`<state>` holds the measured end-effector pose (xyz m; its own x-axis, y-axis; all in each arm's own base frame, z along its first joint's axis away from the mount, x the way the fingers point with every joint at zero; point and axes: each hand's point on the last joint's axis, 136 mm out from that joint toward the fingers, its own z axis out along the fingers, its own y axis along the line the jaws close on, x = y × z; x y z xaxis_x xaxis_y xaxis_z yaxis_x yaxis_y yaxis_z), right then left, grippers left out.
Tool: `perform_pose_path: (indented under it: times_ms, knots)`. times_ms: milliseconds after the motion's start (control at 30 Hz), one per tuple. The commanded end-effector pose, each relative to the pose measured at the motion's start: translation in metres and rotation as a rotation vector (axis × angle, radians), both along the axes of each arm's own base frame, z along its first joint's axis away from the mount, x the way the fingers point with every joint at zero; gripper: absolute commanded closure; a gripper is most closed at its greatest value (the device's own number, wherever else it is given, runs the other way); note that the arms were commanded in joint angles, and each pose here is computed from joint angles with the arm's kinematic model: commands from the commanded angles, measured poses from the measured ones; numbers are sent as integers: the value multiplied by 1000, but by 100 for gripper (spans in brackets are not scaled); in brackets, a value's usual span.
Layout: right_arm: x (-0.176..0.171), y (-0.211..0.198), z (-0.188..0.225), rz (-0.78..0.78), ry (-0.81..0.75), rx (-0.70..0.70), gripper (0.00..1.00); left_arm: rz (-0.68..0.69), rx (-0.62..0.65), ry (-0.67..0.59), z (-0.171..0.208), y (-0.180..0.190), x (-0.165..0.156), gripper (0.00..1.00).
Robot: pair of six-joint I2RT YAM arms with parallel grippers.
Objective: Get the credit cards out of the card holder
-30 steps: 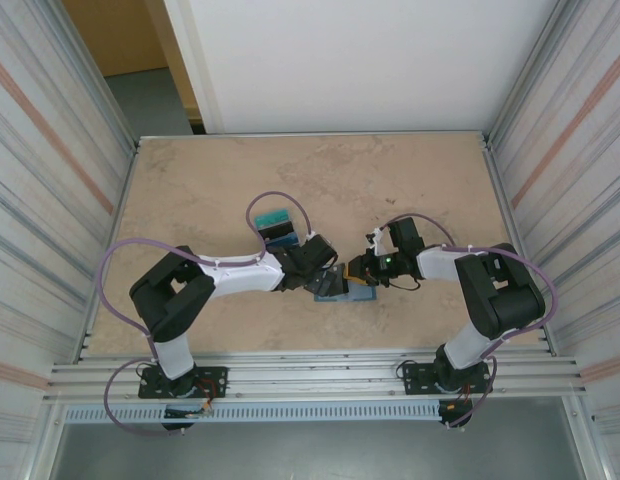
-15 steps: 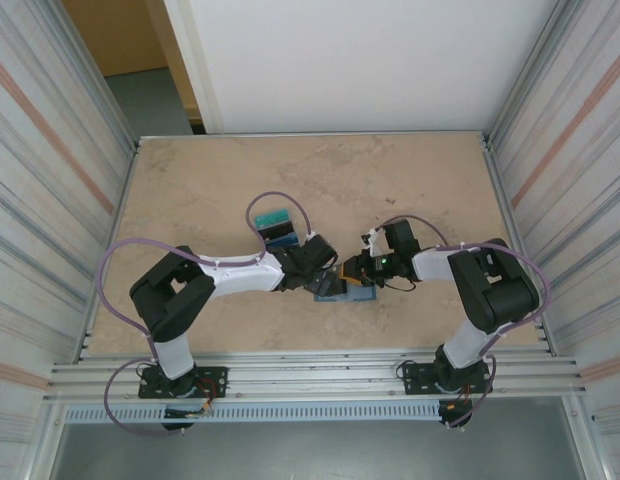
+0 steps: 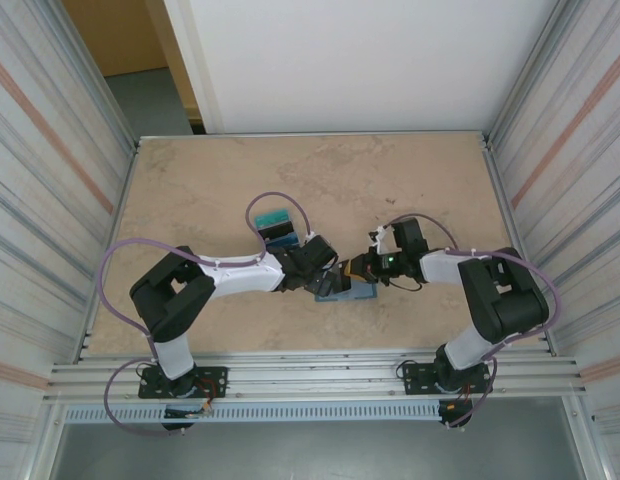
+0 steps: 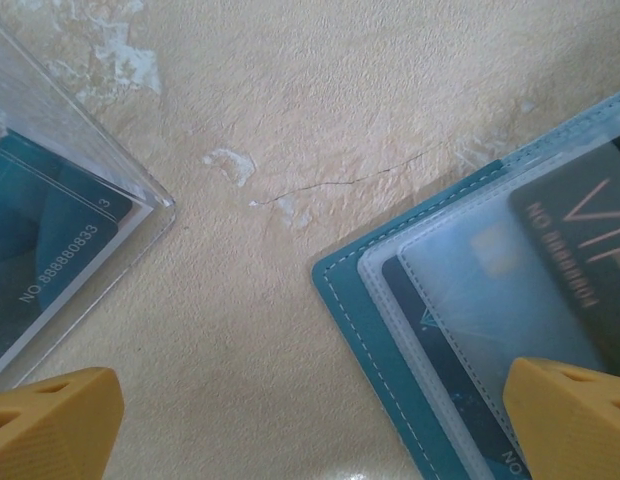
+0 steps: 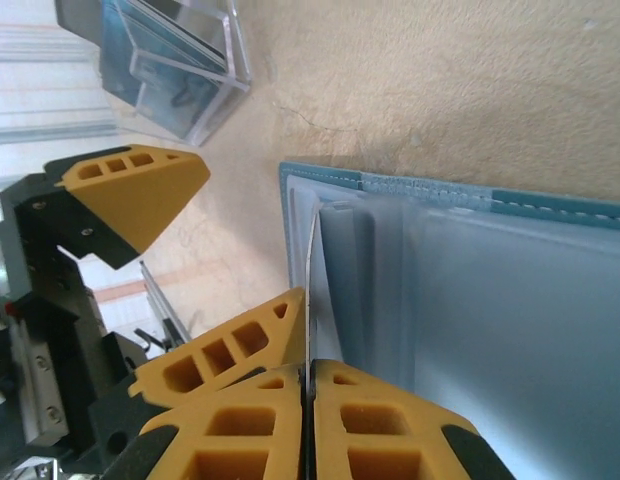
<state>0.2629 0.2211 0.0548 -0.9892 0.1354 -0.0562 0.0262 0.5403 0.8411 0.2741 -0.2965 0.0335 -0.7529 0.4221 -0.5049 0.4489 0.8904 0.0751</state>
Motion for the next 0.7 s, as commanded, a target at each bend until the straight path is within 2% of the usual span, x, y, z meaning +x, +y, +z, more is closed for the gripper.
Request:
perform_pose_path:
  times_ms: [0, 400, 667]
  knots:
    - [-6, -7, 7, 19, -20, -4, 92, 7, 115, 71, -23, 27, -19, 1]
    - [-6, -40, 15, -4, -55, -95, 96, 40, 82, 74, -11, 35, -28, 1]
    - [-8, -42, 47, 19, -171, -84, 96, 51, -11, -12, 36, 25, -17, 1]
